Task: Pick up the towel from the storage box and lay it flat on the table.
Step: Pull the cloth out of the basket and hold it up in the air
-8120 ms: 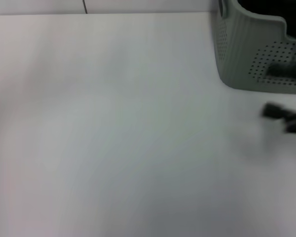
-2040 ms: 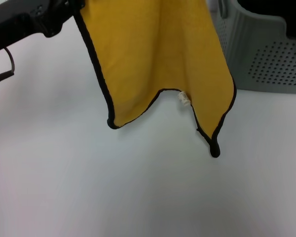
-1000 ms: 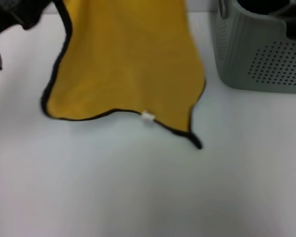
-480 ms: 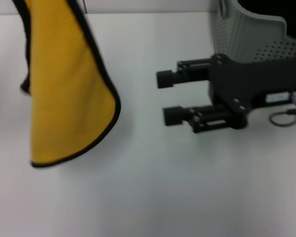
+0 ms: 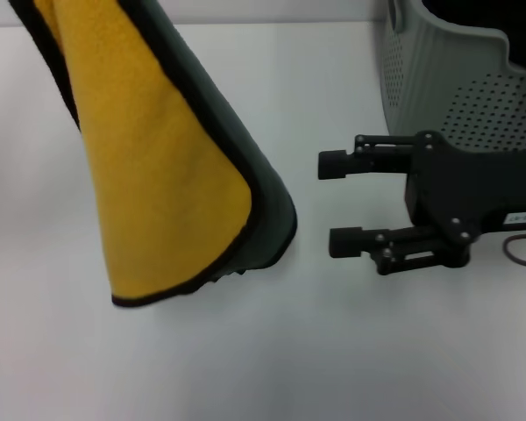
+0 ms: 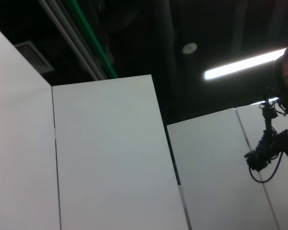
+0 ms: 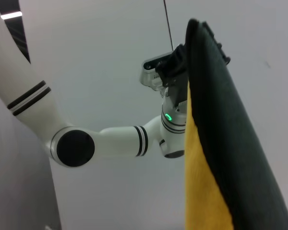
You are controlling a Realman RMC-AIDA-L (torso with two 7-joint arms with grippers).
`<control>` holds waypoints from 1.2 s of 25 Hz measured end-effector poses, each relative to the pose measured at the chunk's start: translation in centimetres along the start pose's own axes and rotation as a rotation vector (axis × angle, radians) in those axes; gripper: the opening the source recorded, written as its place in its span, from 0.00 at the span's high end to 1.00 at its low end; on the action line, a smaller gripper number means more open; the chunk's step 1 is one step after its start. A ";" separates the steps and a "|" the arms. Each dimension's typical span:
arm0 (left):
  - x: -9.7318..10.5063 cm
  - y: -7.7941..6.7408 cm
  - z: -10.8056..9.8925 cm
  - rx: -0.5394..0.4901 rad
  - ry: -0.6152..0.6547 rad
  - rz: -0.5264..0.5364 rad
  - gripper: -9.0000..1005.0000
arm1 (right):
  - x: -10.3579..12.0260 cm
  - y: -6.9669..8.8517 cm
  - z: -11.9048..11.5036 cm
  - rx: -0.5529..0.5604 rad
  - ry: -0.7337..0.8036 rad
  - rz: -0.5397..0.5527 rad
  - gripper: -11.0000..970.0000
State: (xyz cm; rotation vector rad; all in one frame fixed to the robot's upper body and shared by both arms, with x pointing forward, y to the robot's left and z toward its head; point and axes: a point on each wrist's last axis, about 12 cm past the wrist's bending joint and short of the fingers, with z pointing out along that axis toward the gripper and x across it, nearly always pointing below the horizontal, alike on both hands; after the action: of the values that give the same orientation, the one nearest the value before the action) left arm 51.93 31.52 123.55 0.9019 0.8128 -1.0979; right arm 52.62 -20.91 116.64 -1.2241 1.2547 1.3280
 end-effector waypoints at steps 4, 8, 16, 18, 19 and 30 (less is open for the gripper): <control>0.1 0.2 0.6 0.018 -0.005 0.008 0.99 | 1.6 -0.8 0.9 0.021 -0.069 0.000 0.21; 0.2 0.3 1.0 0.028 -0.009 0.007 0.99 | 2.4 -1.9 1.8 0.037 -0.137 -0.009 0.23; 0.2 0.4 1.1 0.023 -0.010 0.012 0.99 | 1.9 -3.8 4.3 0.007 -0.110 -0.021 0.30; 0.3 0.4 1.1 0.021 -0.012 0.012 0.99 | 2.0 -4.0 4.7 0.008 -0.089 -0.015 0.31; 0.4 0.4 1.1 0.021 -0.012 0.013 0.99 | 2.0 -4.1 4.9 0.003 -0.078 -0.011 0.32; 0.6 0.1 0.9 0.014 -0.012 0.009 0.98 | 2.3 -3.5 5.6 -0.057 -0.040 0.028 0.43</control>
State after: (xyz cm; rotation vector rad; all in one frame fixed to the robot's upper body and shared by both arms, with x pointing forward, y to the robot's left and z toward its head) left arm 52.29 30.49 123.47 0.9092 0.7910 -1.1015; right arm 55.51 -15.15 113.92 -1.2173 1.2167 1.4104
